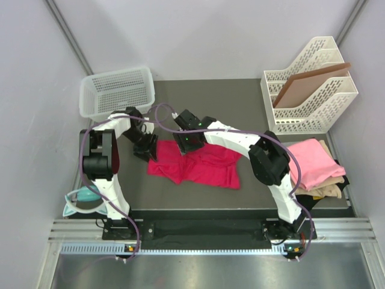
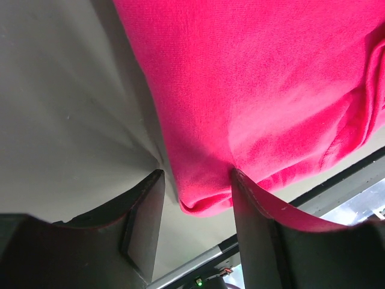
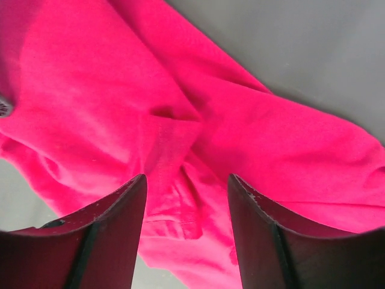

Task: Fold and stack the t-shirts
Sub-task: Fold the folded rectangular tshirt in 1/3 of the way

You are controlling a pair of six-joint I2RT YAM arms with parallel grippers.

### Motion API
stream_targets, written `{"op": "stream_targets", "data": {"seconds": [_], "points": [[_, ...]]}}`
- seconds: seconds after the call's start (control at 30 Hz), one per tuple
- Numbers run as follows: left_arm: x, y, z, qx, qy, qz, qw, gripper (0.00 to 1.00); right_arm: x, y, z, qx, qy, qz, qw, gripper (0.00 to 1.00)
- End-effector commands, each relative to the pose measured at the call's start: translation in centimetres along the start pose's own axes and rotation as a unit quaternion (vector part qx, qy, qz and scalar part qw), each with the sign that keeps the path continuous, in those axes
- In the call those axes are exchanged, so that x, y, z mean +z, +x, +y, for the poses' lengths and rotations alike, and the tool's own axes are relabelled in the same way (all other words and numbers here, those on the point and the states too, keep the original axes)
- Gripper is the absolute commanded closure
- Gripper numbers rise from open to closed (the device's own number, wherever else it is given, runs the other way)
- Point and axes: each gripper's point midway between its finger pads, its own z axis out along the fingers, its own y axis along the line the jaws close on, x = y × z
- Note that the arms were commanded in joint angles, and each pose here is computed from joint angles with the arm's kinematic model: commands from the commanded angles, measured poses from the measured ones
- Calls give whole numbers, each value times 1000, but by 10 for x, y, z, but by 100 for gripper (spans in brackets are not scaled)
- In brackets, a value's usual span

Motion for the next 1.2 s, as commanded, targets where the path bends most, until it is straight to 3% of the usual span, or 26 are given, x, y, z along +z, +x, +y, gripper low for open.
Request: {"op": "stream_targets", "data": {"seconds": [0.0, 0.93, 1.07, 1.17], "points": [[-1, -3, -3, 9, 12, -13, 1000, 47, -4, -12, 5, -13, 8, -15, 1000, 43], [4, 9, -2, 16, 14, -6, 1000, 50, 14, -24, 38, -5, -28, -22, 999, 39], [4, 9, -3, 19, 15, -6, 1000, 50, 17, -24, 39, -5, -27, -22, 999, 45], [3, 10, -3, 19, 13, -7, 1000, 50, 18, -24, 35, -5, -20, -22, 1000, 60]]}}
